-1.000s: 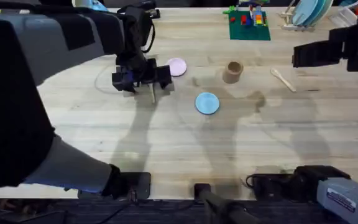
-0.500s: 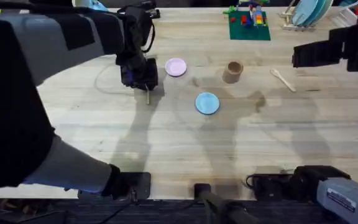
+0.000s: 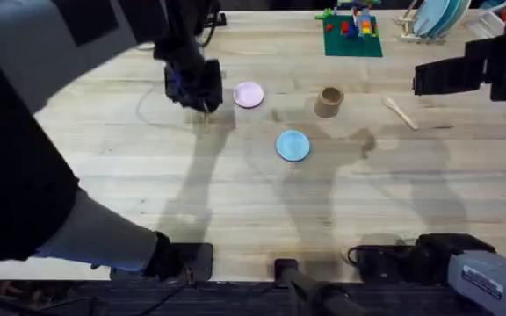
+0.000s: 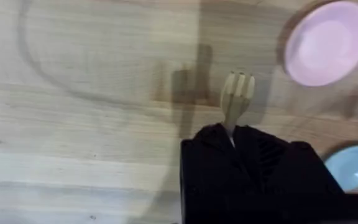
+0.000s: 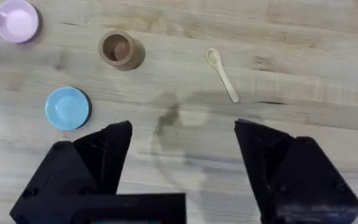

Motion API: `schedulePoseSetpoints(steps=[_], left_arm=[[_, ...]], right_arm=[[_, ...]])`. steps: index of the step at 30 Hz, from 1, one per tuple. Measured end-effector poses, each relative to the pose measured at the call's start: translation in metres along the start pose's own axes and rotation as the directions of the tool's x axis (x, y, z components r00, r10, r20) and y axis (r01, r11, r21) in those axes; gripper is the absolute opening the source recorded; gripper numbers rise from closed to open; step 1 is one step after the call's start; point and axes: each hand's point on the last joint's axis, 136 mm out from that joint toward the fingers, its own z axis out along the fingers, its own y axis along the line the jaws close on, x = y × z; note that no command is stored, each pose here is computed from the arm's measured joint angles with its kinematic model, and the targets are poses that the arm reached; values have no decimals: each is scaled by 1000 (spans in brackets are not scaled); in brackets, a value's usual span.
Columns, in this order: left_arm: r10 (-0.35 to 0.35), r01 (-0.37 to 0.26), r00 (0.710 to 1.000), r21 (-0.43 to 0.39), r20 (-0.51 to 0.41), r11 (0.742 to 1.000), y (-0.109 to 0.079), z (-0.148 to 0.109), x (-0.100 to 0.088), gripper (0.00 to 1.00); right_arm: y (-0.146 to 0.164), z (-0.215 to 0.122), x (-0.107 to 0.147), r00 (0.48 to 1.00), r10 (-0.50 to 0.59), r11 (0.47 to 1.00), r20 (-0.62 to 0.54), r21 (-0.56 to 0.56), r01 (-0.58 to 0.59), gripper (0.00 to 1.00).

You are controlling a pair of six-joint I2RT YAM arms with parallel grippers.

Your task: Pick up a utensil and set it on the pink plate, then put the other utensil in the container.

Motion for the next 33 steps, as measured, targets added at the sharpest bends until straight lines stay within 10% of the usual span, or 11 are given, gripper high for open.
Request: schedulePoseSetpoints(steps=[18,33], left_arm=[[130,-164,977,207,166,964,-75,-65,-40,41],[191,-202,978,177,78,963,-103,-9,-53,41]], right_arm=[[0,0,0,1000,0,1000,0,0,0,994],[0,0,0,1000,0,1000,0,0,0,994]])
